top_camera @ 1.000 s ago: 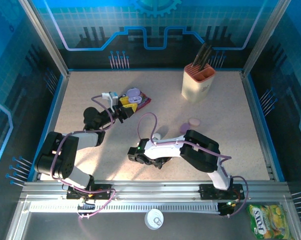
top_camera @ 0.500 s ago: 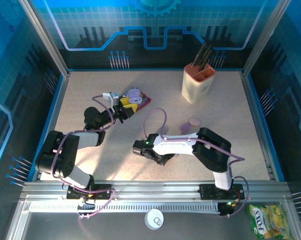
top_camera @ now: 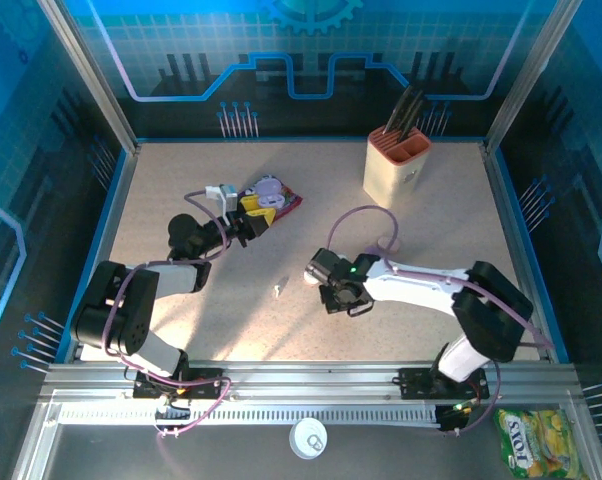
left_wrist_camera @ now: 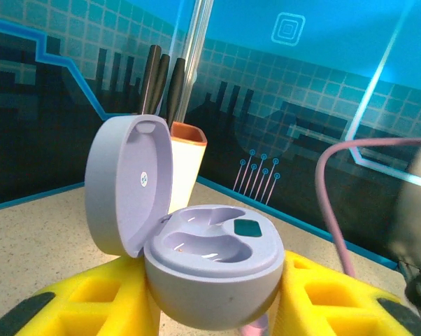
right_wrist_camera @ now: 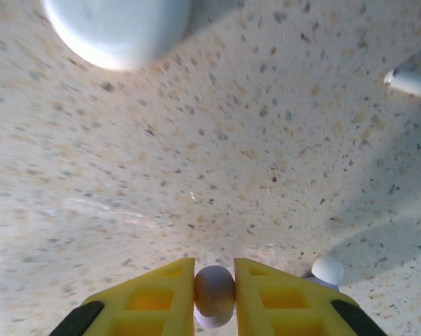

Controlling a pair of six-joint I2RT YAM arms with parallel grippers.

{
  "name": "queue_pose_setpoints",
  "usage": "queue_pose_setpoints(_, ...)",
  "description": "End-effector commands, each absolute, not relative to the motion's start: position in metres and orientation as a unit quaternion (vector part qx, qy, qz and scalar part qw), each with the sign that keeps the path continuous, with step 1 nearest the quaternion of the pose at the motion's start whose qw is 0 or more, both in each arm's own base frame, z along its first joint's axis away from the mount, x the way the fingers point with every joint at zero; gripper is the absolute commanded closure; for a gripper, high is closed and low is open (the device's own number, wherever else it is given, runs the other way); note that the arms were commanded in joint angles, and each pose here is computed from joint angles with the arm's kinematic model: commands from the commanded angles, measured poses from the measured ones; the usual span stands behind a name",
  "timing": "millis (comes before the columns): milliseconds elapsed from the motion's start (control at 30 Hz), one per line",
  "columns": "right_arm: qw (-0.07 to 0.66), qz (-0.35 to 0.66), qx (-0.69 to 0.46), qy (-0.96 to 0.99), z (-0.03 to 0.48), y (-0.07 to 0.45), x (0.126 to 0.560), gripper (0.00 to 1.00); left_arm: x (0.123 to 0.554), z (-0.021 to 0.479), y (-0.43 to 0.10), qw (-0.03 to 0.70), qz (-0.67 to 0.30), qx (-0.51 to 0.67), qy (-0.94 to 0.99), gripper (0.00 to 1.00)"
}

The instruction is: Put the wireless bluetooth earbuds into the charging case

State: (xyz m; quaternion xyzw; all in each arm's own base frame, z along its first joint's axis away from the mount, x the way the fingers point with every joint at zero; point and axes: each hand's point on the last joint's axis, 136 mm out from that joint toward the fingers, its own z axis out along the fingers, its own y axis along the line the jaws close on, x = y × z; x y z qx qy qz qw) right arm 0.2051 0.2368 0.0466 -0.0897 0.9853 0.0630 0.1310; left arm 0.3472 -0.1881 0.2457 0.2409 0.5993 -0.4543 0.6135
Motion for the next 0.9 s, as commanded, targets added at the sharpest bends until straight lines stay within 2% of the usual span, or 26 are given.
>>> queue_pose_setpoints(0,0.151,0.147,-0.072,0.975,0.072,0.248,0.214,0.81,0.338,0.244,-0.193,0.62,-0.45,0.261,0.587,0.62)
queue_pose_setpoints(467,0.224,0.295,0.011,0.929,0.151,0.209,0.238,0.81,0.311,0.214,-0.238,0.615,-0.417,0.311,0.593,0.64)
queue_pose_setpoints(867,0.244,0.418,0.041,0.874,0.209,0.213,0.248,0.81,0.294,0.197,-0.271,0.605,-0.394,0.352,0.596,0.65)
